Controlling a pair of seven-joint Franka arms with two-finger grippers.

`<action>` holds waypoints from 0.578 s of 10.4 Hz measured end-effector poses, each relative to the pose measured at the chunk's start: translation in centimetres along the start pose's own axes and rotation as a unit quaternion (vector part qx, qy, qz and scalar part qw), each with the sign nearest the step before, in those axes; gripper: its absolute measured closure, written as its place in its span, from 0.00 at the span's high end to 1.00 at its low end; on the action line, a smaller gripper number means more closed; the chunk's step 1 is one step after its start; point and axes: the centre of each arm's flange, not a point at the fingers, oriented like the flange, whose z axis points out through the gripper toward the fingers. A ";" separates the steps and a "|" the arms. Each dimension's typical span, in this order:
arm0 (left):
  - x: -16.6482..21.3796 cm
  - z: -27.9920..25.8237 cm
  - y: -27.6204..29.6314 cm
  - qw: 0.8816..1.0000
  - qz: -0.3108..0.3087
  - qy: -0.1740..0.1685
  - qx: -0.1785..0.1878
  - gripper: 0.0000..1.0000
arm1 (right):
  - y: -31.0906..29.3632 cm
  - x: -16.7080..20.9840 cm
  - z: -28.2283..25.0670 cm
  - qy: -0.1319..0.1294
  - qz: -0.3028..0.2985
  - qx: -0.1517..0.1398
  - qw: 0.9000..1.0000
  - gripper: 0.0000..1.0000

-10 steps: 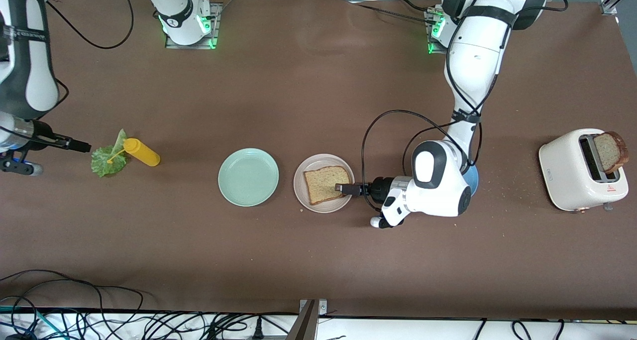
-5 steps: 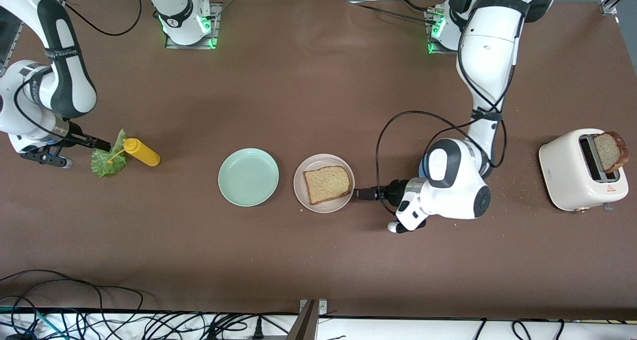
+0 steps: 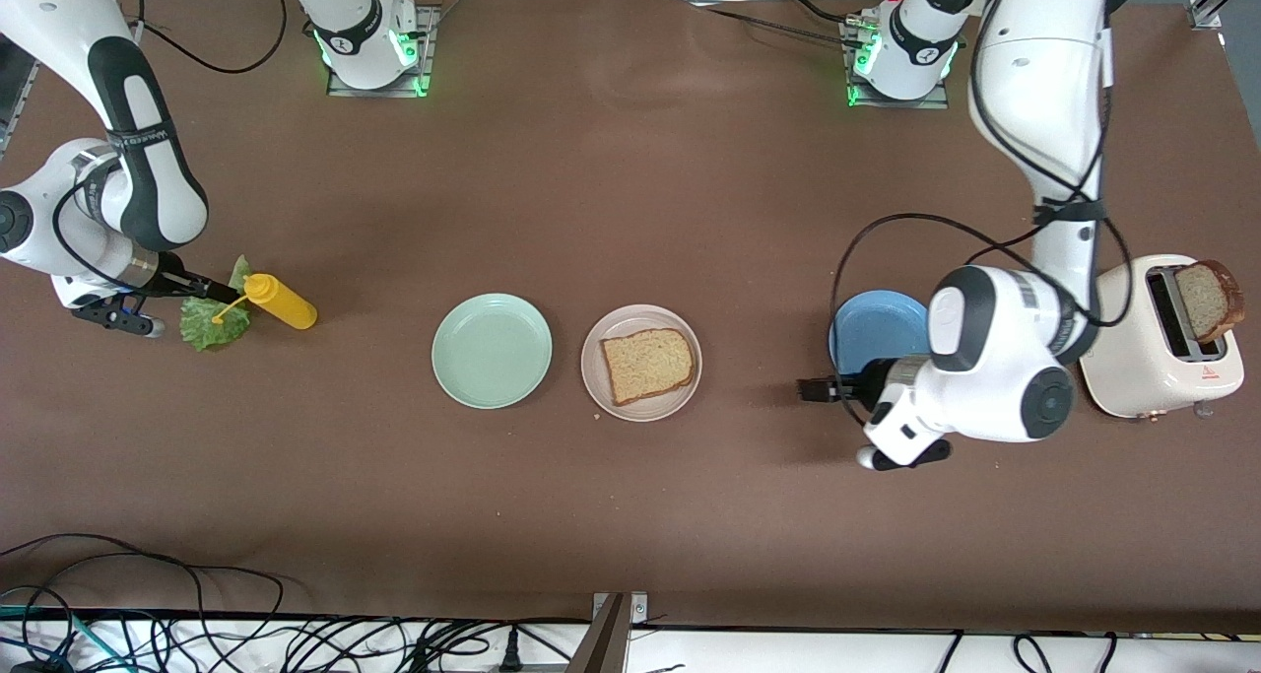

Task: Make sandwich on beige plate with both arms
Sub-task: 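Grasp the lettuce leaf with the right gripper while the left gripper returns, then lift the lettuce with the right gripper and carry it toward the beige plate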

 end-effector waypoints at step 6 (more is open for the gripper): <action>-2.1 -6.1 -4.3 0.989 0.006 -0.002 0.147 1.00 | 0.1 0.3 0.9 0.005 -0.002 0.008 1.000 0.40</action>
